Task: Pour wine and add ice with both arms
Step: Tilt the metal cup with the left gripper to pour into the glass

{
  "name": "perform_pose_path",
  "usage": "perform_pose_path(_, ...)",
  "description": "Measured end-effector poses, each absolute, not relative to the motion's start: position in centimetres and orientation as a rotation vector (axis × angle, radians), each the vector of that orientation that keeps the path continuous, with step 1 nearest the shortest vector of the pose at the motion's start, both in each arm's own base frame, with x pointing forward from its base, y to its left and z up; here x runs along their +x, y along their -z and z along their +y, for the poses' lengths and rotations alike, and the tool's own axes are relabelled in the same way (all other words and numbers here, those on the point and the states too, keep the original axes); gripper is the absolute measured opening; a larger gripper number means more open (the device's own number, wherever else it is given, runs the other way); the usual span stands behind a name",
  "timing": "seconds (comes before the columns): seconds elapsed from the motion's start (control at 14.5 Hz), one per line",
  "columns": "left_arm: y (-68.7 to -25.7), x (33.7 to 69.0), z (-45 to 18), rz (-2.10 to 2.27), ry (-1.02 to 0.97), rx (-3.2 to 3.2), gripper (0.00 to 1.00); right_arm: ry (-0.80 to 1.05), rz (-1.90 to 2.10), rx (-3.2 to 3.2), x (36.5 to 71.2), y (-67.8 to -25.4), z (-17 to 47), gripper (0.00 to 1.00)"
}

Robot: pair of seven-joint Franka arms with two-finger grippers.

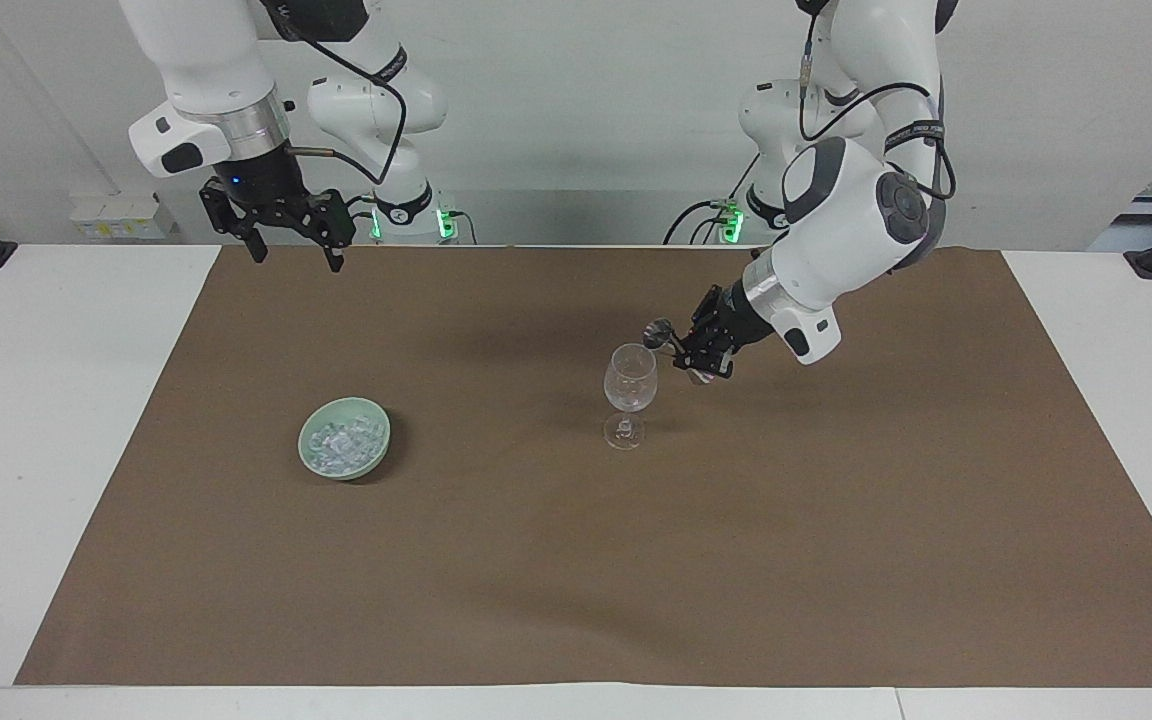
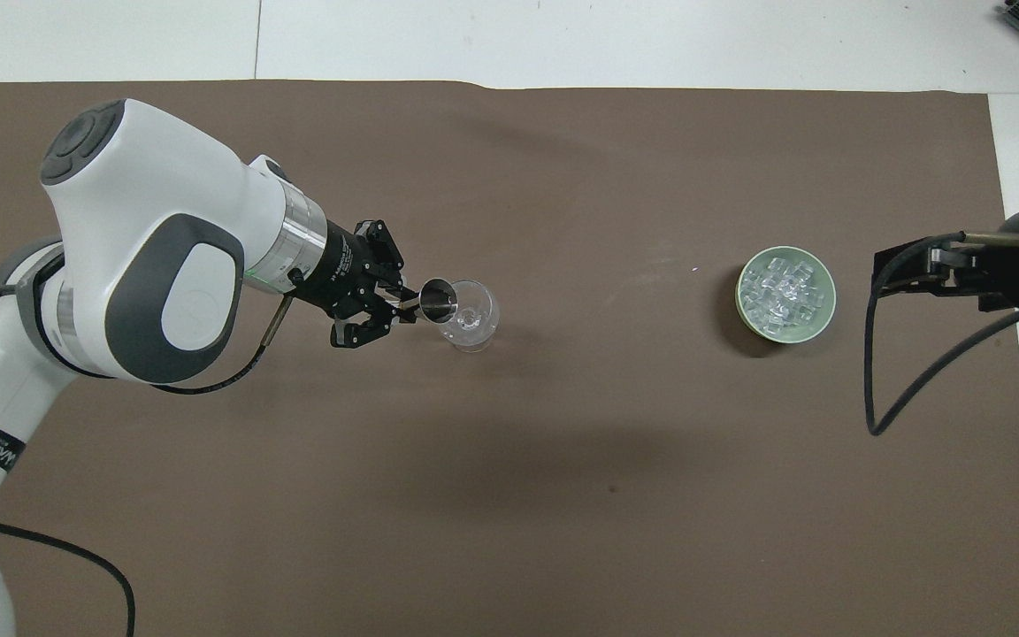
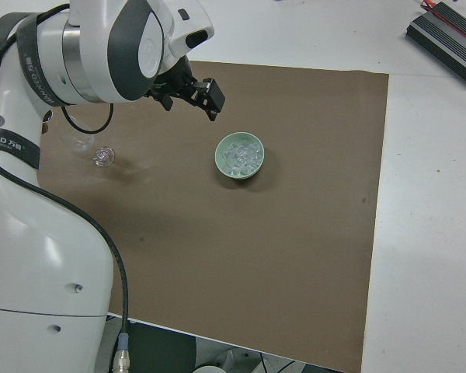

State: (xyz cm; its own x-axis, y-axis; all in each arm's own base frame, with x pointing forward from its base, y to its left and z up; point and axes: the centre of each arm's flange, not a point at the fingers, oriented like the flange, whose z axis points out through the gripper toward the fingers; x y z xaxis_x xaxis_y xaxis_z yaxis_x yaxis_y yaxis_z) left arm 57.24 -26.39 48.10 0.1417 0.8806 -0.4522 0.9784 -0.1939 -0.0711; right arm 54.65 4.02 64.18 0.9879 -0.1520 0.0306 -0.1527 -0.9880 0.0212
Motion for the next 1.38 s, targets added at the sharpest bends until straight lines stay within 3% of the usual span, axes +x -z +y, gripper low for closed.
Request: perform_pose_path(1.38, -48.7, 56.7, -28.2, 2.020, 0.390, 2.178, 0.21, -0.045, -0.238, 3.109, 54.7, -64.2, 4.0, 1.00)
